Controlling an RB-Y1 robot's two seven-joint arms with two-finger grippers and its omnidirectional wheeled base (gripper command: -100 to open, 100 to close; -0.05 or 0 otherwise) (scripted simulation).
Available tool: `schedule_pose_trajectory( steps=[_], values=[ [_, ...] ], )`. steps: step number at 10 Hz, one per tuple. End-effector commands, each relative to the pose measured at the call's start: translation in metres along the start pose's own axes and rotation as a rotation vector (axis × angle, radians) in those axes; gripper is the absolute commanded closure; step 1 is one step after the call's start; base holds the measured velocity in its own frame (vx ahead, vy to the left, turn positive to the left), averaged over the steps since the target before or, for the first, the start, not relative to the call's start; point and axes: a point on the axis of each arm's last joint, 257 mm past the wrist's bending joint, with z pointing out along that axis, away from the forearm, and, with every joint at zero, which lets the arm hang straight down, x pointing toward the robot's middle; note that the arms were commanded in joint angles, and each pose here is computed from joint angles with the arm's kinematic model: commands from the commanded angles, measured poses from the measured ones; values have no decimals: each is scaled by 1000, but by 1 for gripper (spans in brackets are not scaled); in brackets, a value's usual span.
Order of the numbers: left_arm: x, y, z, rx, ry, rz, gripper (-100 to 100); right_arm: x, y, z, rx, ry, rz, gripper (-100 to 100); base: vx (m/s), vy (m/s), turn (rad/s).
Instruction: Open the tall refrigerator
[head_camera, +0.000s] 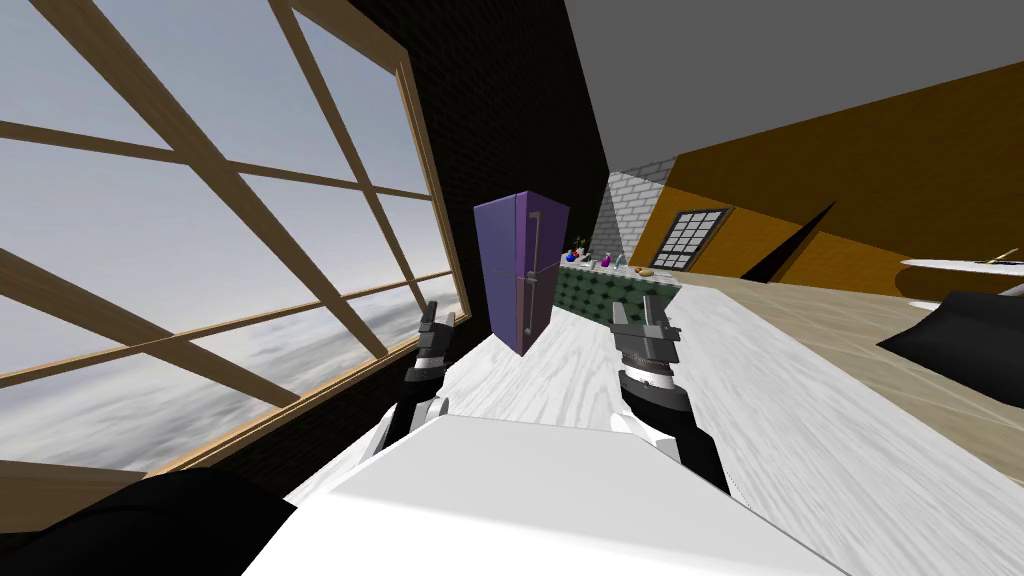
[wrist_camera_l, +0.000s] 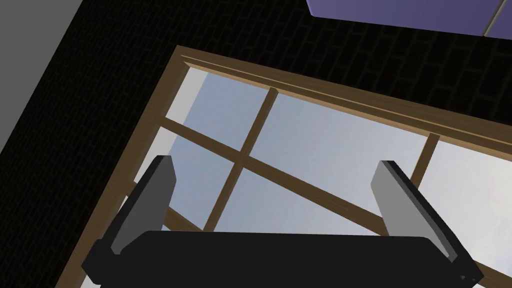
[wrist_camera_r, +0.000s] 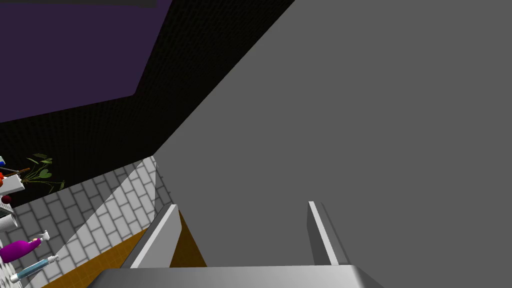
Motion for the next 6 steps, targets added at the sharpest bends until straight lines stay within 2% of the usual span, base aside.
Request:
schedule_pose_trajectory(
  steps=[1,6],
  values=[
    [0,0,0,0,0,0,0,0,0,0,0,0,0,0,0,0,0],
    [0,0,0,0,0,0,0,0,0,0,0,0,0,0,0,0,0]
  ],
)
